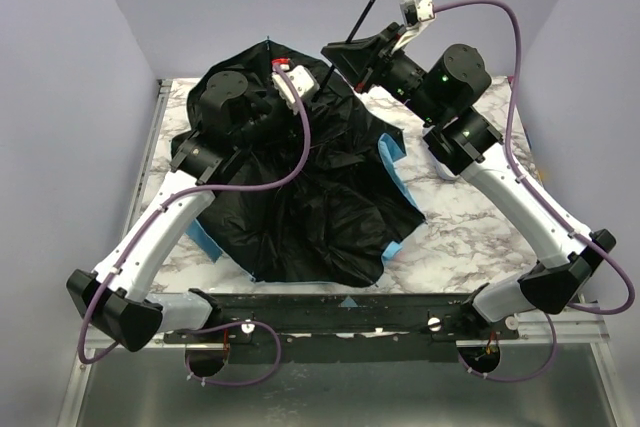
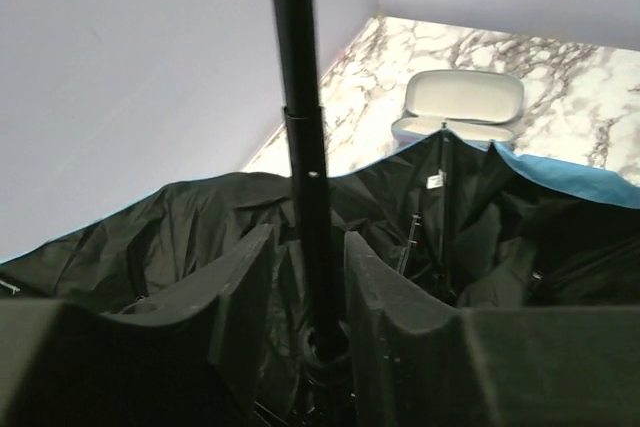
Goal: Open the umbrella
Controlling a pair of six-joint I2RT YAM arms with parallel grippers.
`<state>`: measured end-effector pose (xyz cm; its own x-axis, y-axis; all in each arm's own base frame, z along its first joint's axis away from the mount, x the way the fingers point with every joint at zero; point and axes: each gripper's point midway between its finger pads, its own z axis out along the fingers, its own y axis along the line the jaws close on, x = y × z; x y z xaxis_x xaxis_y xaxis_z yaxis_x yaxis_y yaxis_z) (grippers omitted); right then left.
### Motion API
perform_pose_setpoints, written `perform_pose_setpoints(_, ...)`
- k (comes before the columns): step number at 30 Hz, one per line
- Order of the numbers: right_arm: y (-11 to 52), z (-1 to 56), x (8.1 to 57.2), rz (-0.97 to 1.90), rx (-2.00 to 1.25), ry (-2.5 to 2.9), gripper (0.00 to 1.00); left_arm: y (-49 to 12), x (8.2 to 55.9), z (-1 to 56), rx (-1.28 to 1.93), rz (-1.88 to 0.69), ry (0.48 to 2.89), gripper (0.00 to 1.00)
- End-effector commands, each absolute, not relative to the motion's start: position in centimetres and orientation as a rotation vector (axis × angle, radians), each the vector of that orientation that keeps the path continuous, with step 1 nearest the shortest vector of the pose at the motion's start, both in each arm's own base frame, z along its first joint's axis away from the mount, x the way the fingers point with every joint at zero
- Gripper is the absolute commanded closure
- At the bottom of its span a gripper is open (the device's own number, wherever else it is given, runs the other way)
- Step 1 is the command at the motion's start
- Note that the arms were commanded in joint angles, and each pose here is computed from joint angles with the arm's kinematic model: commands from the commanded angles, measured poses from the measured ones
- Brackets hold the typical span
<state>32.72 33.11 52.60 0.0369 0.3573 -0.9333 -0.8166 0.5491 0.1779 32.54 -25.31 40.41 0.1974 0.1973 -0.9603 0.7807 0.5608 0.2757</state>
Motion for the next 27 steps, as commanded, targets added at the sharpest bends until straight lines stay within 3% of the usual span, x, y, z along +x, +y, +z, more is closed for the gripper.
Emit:
perform_pose_setpoints(1, 31.4, 57.9, 30.2, 0.989, -0.447, 1.064, 1.0, -24.0, 35.2, 38.4, 0.927, -0.39, 1.435, 0.7)
perform_pose_setpoints(5, 30.7, 59.4, 30.0, 0.967, -0.435, 1.03, 1.0, -22.7, 37.0, 34.8, 0.916, -0.363, 1.535, 0.81)
perform_pose_setpoints(7, 30.2, 60.3, 29.9, 0.944, -0.425, 1.008, 1.0, -21.8, 37.6, 33.0, 0.93, -0.338, 1.573, 0.82)
perform_pose_setpoints(13, 29.0, 63.2, 29.2, 0.892, -0.419, 0.93, 1.0, -18.8, 39.5, 28.5, 0.92, -0.301, 1.698, 0.63)
perform_pose_setpoints(21, 28.3, 65.8, 28.2, 0.895, -0.415, 0.864, 1.0, -16.3, 42.3, 25.2, 0.962, -0.217, 1.769, 0.55)
perform_pose_setpoints(27, 27.6, 67.7, 27.6, 0.885, -0.403, 0.817, 1.0, -15.0, 43.8, 25.3, 1.007, -0.146, 1.746, 0.56)
